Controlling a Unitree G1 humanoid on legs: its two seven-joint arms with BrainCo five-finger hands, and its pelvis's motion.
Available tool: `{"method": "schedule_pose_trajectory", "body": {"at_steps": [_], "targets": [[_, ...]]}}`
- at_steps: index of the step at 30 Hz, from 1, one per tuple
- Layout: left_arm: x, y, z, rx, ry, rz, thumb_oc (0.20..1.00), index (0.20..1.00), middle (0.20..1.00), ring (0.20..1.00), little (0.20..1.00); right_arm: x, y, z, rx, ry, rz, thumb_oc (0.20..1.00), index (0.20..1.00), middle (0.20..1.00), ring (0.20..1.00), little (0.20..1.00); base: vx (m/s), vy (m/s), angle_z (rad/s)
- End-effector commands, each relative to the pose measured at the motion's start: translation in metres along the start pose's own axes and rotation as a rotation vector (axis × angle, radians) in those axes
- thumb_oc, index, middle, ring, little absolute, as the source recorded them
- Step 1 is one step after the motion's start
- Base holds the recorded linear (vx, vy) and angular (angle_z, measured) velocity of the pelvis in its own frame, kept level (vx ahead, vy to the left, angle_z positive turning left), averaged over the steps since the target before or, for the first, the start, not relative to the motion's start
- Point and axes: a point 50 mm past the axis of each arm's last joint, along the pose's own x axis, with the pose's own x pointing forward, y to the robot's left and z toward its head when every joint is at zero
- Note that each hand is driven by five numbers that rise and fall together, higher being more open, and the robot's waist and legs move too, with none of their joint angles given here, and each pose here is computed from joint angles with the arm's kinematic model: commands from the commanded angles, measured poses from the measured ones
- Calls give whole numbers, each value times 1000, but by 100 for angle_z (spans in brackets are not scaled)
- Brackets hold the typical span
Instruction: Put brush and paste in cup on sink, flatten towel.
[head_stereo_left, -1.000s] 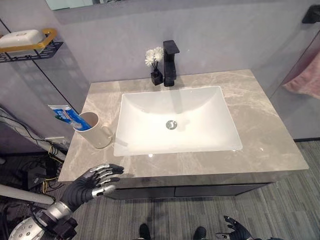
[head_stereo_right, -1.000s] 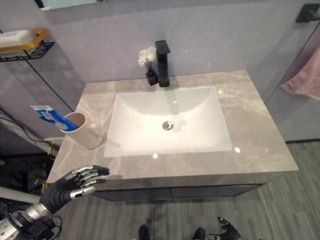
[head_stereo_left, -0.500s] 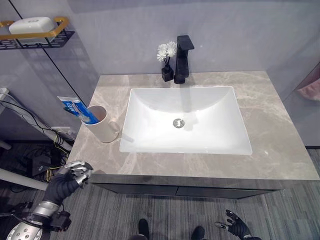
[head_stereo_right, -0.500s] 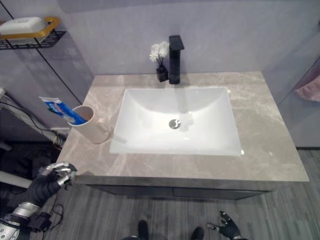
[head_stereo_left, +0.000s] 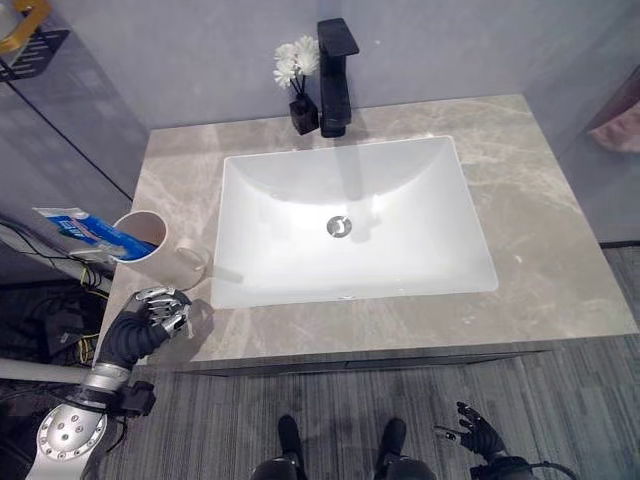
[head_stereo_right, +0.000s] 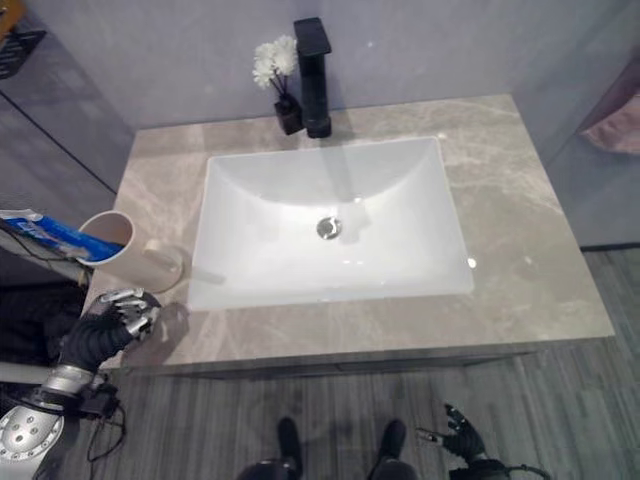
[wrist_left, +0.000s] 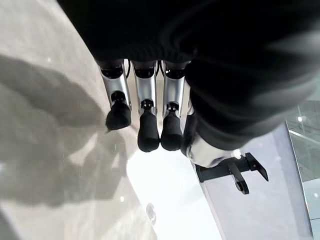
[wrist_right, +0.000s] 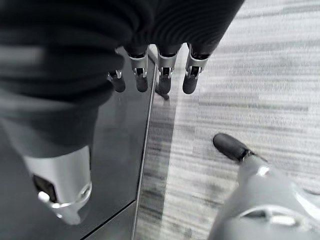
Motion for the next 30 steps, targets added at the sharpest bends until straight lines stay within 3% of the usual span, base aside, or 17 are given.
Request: {"method": "schedule_pose_trajectory", "body": {"at_steps": [1,14,30], "targets": [[-4,5,0,-60,-19,54,200,200,200,200,200,3,-10,8,-11,-21,-31,1000,1000,1000,1000,1000,13,-6,-5],[-3,11,-4,-97,24,52,200,200,200,200,200,6,-10,8,-26,1,-3,1000,1000,1000,1000,1000,14,-10,-6],[26,43,6,18,-51,234,200,200,200,200,200,9,-7,8,-33,18,27,1000,1000,1000,1000,1000,15,-2,0]]}}
